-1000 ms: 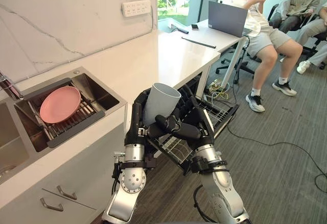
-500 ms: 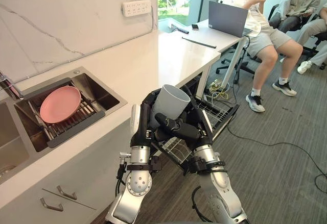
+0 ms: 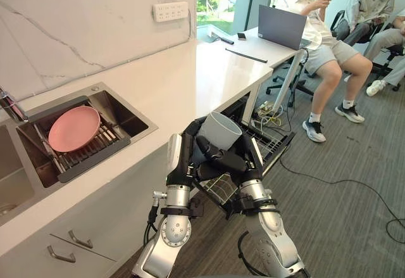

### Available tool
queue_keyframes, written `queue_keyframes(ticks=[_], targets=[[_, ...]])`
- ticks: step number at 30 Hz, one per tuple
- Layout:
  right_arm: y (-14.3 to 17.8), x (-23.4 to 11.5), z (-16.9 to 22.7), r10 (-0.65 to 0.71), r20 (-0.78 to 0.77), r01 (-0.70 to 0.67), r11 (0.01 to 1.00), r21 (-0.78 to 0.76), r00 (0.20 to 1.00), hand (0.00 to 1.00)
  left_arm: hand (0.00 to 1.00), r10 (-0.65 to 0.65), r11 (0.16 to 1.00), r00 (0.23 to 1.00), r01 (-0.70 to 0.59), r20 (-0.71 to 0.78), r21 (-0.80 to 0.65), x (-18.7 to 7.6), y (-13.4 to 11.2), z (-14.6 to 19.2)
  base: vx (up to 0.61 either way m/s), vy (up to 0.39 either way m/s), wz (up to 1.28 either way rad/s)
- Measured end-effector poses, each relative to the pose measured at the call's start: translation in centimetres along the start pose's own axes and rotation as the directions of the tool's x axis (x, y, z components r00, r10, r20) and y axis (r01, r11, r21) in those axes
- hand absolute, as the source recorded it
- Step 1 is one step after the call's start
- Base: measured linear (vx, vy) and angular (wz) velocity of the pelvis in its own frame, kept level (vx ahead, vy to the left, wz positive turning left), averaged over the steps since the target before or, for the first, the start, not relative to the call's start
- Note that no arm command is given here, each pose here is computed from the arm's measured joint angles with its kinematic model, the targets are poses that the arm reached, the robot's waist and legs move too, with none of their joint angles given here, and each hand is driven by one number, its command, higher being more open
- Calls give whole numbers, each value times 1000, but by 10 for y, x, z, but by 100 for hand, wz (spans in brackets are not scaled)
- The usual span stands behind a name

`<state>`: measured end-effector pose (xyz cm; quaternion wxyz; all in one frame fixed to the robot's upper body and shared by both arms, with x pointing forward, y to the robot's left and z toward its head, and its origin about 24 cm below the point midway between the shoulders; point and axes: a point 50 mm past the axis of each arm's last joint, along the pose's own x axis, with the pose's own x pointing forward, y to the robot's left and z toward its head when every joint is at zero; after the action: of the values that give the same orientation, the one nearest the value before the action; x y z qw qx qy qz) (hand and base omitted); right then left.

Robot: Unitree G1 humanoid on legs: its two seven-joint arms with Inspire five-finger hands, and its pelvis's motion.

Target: Walk over to the sink, pick up the cup, carry it to the dishwasher, place the cup inside the dishwasher, then close the dishwasher door

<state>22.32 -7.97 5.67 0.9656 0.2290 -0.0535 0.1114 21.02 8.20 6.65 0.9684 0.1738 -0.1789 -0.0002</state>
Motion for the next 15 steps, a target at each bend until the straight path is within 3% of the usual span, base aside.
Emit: queue_keyframes(ticks=[7, 8, 15], targets=[[0, 0, -1, 2, -8, -2, 1000, 2, 1000, 0, 0, 5, 1000, 1000, -5, -4, -1, -1, -1, -3, 0, 0, 0], [0, 0, -1, 2, -8, -2, 1000, 2, 1000, 0, 100, 6, 1000, 1000, -6, -4, -1, -1, -1, -3, 0, 0, 0], [-1, 0, -1, 1, -11, -1, 1000, -5, 1000, 0, 100, -5, 1000, 1000, 5, -3, -4, -6, -1, -5, 0, 0, 0]])
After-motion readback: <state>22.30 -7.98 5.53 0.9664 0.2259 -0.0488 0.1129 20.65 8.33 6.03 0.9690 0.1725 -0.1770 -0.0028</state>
